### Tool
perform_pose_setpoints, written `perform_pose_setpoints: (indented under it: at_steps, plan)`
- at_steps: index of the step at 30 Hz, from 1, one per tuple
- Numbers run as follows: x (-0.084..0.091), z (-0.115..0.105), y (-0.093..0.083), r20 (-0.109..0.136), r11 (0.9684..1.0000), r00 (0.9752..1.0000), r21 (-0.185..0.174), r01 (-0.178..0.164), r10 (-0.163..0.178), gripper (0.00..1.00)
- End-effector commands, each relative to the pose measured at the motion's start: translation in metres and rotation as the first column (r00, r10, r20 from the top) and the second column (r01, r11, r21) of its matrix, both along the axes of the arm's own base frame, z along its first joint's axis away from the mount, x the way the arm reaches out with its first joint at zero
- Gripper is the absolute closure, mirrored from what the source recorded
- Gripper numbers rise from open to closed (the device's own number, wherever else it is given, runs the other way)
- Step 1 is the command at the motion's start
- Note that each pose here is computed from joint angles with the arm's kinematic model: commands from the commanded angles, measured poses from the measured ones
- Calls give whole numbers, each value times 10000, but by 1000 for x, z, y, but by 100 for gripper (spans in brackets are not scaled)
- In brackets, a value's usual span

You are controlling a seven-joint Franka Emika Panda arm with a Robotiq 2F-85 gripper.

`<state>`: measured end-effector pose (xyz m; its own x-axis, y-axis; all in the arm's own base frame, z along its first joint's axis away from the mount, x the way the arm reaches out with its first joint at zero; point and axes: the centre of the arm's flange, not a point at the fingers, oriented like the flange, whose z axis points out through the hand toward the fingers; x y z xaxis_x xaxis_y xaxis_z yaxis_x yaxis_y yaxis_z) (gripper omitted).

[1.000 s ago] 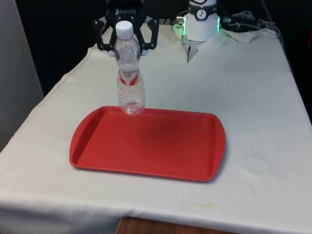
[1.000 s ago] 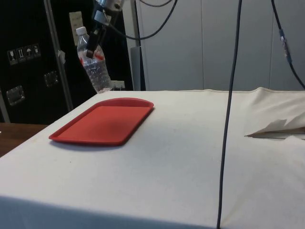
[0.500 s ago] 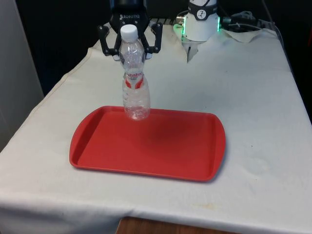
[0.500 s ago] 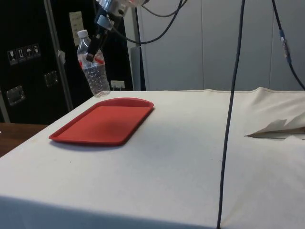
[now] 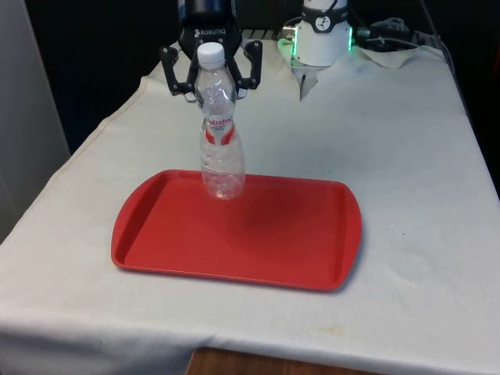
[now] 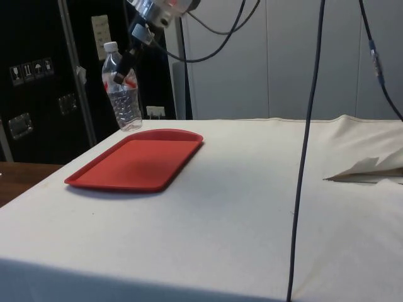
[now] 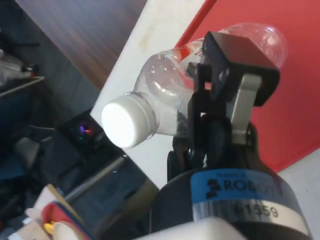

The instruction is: Place the bottle upright on the tray.

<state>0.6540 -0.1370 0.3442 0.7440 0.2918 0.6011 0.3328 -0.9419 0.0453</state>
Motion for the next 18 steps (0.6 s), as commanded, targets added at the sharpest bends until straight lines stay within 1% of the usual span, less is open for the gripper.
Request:
perform_pose_setpoints:
  at_steps: [1,4,5,6,7,13,14,15,18]
  plan:
    - [0,3,2,274,10000,9996,14,-15,14,66]
    - [-1,-2,2,398,9999,9991,51,-117,115,66]
    - [-2,-3,-1,159,9999,9998,61,-95,94,66]
    - [-1,-2,2,398,9999,9991,51,-117,115,66]
    - [-2,-5,1,451,9998,9988,74,-169,166,66]
    - [-5,-15,1,643,9993,9973,116,-350,342,66]
    - [-6,-18,-1,460,9992,9983,143,-369,362,66]
    - [-5,-16,1,657,9992,9972,137,-379,369,66]
    - [-6,-16,0,684,9990,9968,150,-428,417,66]
